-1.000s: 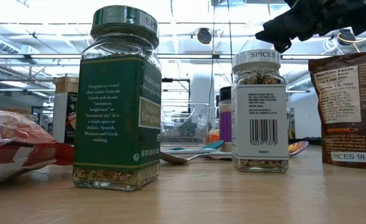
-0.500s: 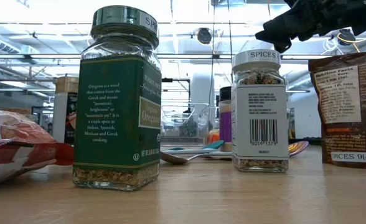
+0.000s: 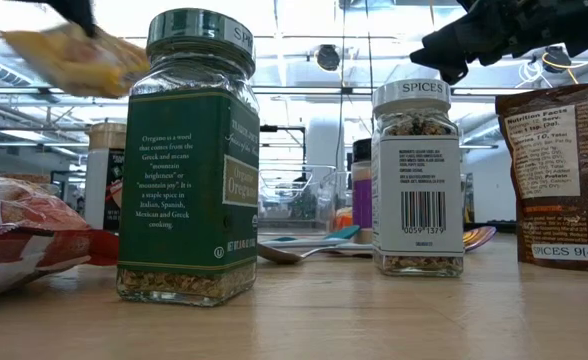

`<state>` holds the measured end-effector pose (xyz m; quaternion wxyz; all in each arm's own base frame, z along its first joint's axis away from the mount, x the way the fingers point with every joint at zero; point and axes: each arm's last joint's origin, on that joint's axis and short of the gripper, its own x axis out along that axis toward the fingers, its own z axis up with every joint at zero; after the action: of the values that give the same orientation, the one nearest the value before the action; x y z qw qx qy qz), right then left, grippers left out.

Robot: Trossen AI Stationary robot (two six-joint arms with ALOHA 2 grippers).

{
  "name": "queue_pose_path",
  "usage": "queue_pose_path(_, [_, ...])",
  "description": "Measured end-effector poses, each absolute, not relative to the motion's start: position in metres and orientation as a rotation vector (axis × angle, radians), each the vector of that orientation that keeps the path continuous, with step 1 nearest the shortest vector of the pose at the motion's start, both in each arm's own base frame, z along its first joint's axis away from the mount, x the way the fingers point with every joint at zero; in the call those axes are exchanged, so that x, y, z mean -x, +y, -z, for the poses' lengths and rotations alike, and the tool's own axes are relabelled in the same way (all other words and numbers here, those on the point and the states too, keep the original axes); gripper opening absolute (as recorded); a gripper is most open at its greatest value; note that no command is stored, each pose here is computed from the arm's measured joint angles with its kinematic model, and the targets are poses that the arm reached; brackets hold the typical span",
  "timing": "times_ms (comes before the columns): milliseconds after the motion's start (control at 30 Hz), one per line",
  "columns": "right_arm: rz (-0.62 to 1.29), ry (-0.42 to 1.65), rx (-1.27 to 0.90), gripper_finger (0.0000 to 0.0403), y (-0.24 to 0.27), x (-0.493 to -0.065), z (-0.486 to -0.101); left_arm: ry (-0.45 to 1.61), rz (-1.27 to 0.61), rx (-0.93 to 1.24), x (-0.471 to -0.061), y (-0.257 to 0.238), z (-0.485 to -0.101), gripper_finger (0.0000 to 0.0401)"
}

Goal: Pick & Place Food Item
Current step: Put the yellow noodle pack into the right transparent bin

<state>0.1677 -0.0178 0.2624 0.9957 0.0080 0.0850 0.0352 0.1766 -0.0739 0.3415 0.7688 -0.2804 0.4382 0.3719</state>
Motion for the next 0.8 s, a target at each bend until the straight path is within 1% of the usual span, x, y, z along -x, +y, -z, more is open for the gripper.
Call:
queue_pose_path(100, [-0.061,0.140,-0.012,0.0160,-0.018,-0.169,-0.265,0.873,-0.801,0.460,-0.192,-0.053,-0.345,0.0002])
queue_pose_path(300, [0.049,0.019,0.001,0.0160,-0.023,-0.180,-0.274,0.636,-0.748,0.036,-0.235,-0.021,-0.361,0.0002])
queue_pose_path(433, [0.092,-0.060,-0.010,0.0160,-0.029,-0.196,-0.274,0.577,-0.682,-0.220,-0.271,-0.007,-0.365,0.0002])
queue_pose_path(567, [0.138,-0.159,-0.046,0.0164,-0.040,-0.211,-0.273,0.554,-0.662,-0.409,-0.305,0.003,-0.358,0.0001])
queue_pose_path(667, [0.172,-0.204,-0.091,0.0184,-0.051,-0.217,-0.273,0.552,-0.669,-0.488,-0.323,0.011,-0.350,0.0002])
queue_pose_path(733, [0.194,-0.204,-0.143,0.0205,-0.060,-0.220,-0.277,0.550,-0.679,-0.514,-0.331,0.016,-0.346,0.0001])
queue_pose_path(800, [0.177,-0.180,-0.205,0.0227,-0.070,-0.223,-0.287,0.564,-0.680,-0.534,-0.335,0.020,-0.342,0.0001])
